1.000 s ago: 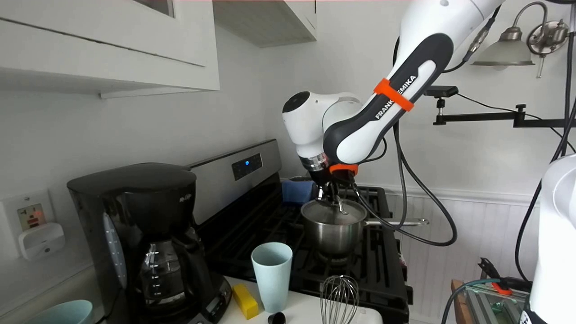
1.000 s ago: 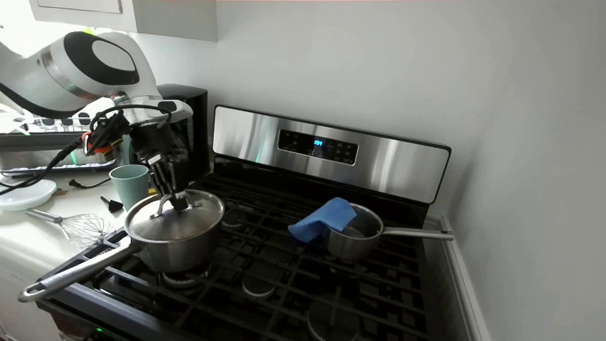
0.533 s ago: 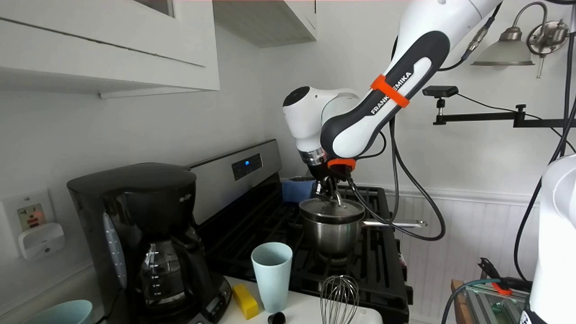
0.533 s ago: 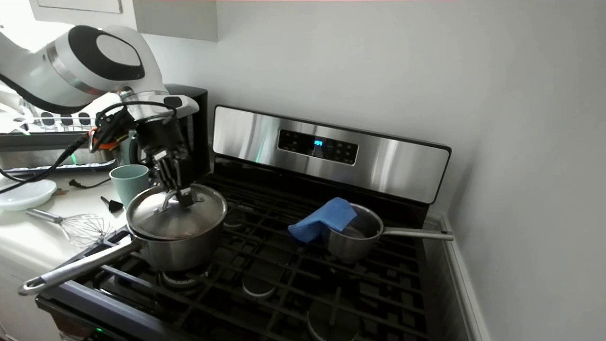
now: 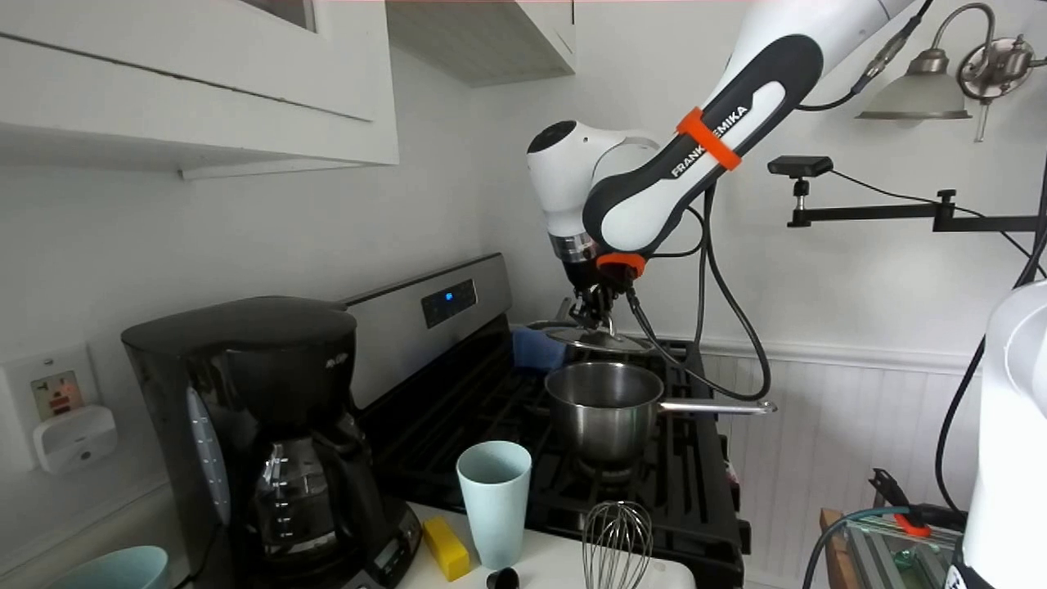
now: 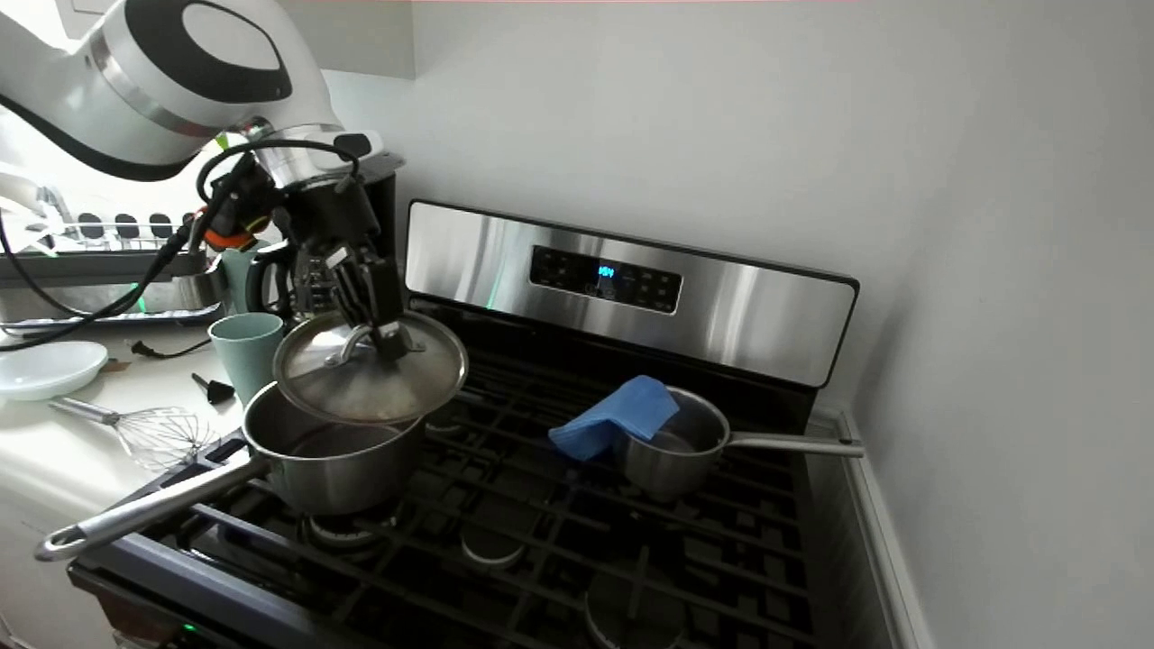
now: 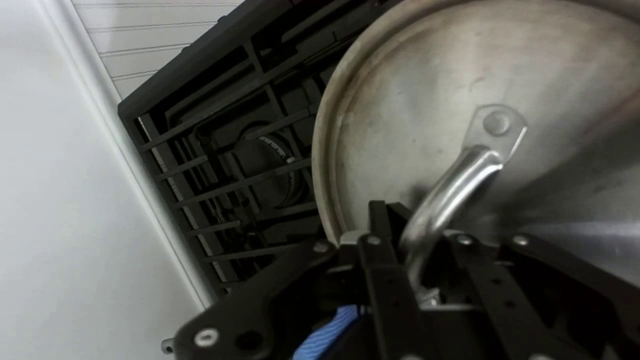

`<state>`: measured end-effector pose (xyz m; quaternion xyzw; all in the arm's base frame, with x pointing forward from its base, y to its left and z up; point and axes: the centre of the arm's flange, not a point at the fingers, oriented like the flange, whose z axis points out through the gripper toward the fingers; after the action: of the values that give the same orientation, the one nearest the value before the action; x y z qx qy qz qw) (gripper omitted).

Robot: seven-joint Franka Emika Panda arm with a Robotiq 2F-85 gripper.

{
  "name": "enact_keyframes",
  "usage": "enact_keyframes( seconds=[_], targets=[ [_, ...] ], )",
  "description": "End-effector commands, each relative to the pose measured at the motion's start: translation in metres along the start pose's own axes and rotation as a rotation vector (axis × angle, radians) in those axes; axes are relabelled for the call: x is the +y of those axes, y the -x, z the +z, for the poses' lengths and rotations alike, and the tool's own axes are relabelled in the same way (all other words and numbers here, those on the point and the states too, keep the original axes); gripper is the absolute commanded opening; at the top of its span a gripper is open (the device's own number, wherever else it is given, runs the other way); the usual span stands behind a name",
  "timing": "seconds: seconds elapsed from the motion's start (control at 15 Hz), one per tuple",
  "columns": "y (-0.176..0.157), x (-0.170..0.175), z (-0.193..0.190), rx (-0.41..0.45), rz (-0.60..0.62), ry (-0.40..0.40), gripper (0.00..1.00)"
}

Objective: Remove the lid from the pot, then move the left pot backwards and pour the contents from the blue cup into the left pot

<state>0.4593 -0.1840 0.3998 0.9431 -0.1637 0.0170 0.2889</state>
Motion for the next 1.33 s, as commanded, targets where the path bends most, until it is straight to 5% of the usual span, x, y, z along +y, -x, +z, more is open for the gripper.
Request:
enact_keyframes(
  seconds=[0.0,0.07,0.4,1.27],
  targets=[
    [-0.003,0.026,-0.007,0.014,0.061,-0.023,0.02],
    [-0.002,0.013,0.0,0.001,0.027,-0.001,0.08],
    [-0.014,0.023,0.007,0.001,0.095,0.028,0.02],
    [-0.065,0.126,0.136,-0.156,0.37,0.202,0.02]
  ],
)
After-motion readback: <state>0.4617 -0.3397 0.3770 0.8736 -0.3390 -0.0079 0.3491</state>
